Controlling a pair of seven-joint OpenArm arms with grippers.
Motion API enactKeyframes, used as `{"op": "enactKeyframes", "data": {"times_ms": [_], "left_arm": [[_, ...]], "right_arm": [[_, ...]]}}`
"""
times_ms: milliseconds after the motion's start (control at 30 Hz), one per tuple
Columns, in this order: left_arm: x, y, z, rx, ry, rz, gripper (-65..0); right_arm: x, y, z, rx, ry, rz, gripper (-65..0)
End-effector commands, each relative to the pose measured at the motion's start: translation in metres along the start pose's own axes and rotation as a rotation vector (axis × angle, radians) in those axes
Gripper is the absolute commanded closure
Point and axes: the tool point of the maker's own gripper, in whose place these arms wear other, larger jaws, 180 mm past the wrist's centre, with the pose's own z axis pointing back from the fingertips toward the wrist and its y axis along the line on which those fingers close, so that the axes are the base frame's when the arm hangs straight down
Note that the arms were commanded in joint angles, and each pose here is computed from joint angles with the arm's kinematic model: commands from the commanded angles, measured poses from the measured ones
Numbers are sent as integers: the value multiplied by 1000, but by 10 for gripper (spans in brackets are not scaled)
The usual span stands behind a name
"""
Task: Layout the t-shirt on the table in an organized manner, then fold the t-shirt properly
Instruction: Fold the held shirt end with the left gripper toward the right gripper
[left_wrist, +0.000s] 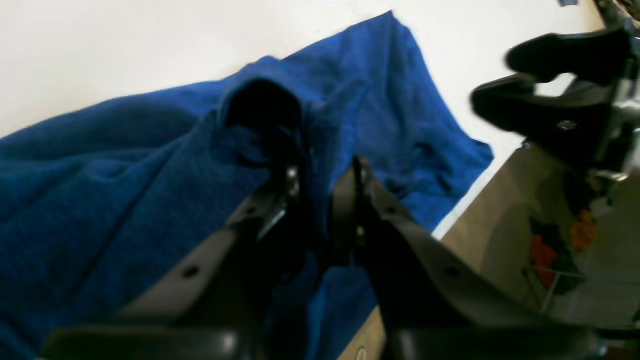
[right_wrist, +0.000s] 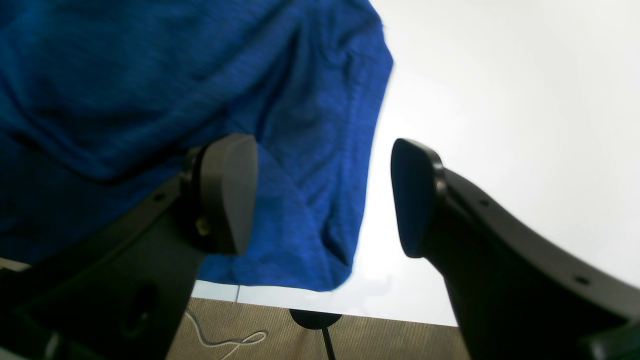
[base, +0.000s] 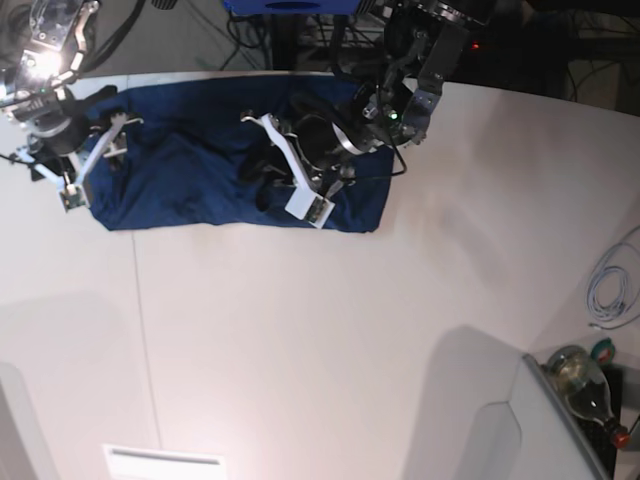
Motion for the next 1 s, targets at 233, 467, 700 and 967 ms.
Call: {"op": "enactKeyframes", "data": {"times_ms": [233, 467, 700, 967], "left_arm": [[21, -9, -4, -32, -60, -3, -74], [22, -9, -5, -34, -62, -1, -74], [21, -12, -6, -42, -58, -4, -295], [23, -48, -16, -149, -43, -51, -347]], "right_arm": [[10, -7, 4, -16, -37, 9, -398], [11, -5, 4, -15, -40, 8, -398], [12, -6, 4, -16, -41, 9, -398], [11, -5, 4, -15, -40, 9, -398]]}}
